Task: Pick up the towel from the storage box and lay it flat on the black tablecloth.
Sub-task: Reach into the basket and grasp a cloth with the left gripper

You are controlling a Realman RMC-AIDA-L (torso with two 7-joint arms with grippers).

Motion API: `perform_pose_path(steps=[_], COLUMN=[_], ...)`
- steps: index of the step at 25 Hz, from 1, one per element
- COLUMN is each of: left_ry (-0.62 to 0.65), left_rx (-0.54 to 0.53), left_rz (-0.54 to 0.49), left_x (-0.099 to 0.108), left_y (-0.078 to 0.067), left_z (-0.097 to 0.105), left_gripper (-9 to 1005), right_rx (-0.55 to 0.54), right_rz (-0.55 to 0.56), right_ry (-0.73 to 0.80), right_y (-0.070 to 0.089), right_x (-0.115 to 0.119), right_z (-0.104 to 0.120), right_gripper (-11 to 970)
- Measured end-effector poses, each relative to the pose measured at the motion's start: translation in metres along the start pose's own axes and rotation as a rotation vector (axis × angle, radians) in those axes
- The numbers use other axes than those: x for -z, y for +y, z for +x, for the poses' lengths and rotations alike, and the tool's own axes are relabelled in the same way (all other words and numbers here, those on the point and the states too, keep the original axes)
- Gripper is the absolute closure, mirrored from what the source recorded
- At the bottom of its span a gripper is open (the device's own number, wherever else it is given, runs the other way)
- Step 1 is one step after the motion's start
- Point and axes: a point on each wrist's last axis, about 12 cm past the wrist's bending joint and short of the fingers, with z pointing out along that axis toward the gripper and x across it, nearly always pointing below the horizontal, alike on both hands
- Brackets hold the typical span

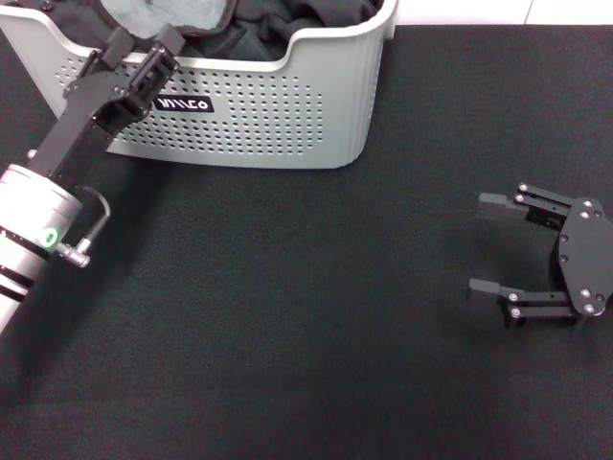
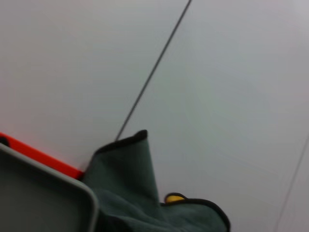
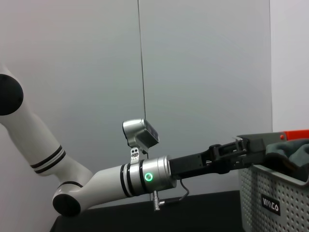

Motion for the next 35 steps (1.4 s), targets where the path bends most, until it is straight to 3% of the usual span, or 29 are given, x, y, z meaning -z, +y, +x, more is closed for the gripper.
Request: perform_pose_path(steps=[8, 18, 29, 35], left_ry=[0.003, 0.009, 0.021, 0.040], left_rx=[-0.008, 0.034, 0.170, 0.181], left_rz=[0.120, 0.118, 0.148, 0.167], left_x=[-0.002, -0.004, 0.013, 0.005], left_y=[-0.013, -0.014, -0.014, -0.016], left_z=[-0.001, 0.001, -0.002, 0.000], left_gripper=[110, 110, 110, 110], right_rx=[0.000, 0.003, 0.000, 0.012], right_rz=[0.006, 0.006, 0.020, 0.022], right_ry=[-0.008, -0.009, -0.013, -0.013], right_y=[0.000, -0.001, -0.002, -0.003], right_x=[0.001, 0.000, 0.001, 0.001], right_z=[0.000, -0.001, -0.001, -0.001], right_gripper=[125, 131, 138, 142])
